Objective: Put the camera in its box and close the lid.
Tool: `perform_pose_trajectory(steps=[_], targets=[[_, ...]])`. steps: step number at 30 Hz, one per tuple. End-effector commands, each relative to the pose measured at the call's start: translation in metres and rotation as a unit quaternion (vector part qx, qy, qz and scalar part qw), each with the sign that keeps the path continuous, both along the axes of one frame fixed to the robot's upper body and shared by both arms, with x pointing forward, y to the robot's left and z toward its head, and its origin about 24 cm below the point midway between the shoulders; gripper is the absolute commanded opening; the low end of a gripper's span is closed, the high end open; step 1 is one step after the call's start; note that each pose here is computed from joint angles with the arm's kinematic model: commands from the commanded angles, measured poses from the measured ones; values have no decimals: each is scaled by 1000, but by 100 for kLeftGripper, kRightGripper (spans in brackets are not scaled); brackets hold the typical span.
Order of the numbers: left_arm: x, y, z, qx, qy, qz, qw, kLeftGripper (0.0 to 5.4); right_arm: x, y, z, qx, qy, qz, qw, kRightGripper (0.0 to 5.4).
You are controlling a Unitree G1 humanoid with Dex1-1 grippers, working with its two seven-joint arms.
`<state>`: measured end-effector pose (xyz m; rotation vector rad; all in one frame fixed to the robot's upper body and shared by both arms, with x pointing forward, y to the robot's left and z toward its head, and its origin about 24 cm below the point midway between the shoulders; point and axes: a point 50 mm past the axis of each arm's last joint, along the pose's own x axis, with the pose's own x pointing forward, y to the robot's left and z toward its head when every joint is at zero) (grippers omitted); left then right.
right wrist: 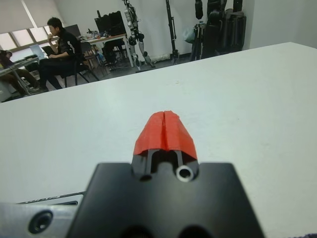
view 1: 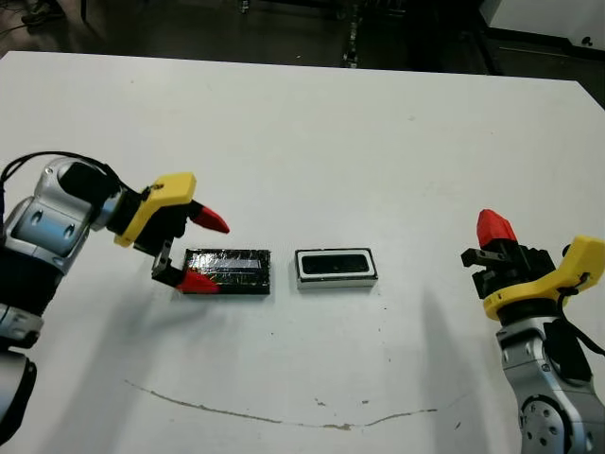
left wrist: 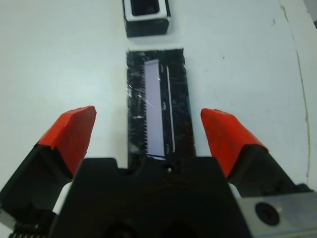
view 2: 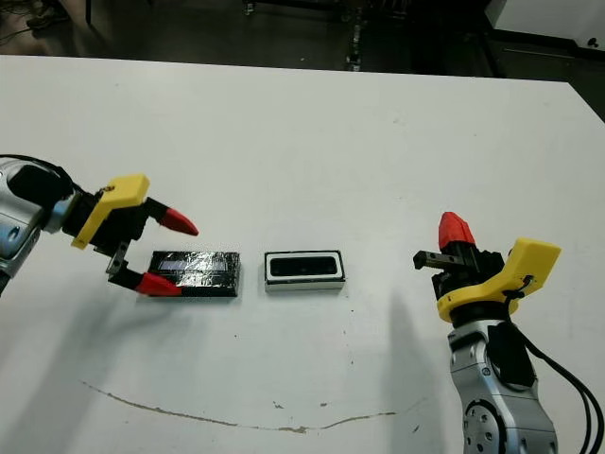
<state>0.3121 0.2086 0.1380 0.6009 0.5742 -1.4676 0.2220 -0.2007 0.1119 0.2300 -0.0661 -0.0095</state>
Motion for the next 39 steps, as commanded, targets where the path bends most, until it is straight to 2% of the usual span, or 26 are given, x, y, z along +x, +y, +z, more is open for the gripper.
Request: perform_pose_trajectory(steps=[1,12,16,20,25,31,39], targets=[[-4,3,-10,10,22,5,1000,540,-2,-3,-2,-7,3,-4,1000,0],[-9,6,-26,28,31,13,999,540,-2,-3,-2,-4,3,0,1000,0],[-12,4,-30,38,-16,1,999,540,-2,-3,-2,-1,4,0,1000,0],[-15,-1,-29,46,-41,2,998,540,-1,-3,-2,-1,1,4,1000,0],[-20,-4,-32,28,-82,28,996,540,-2,-3,-2,0,2,4,1000,0],[-26,-8,-36,-9,-86,71,994,479,-2,-3,-2,3,3,4,1000,0],[-28,-8,-35,-39,-49,43,997,370,-1,-3,-2,0,5,1,1000,0]])
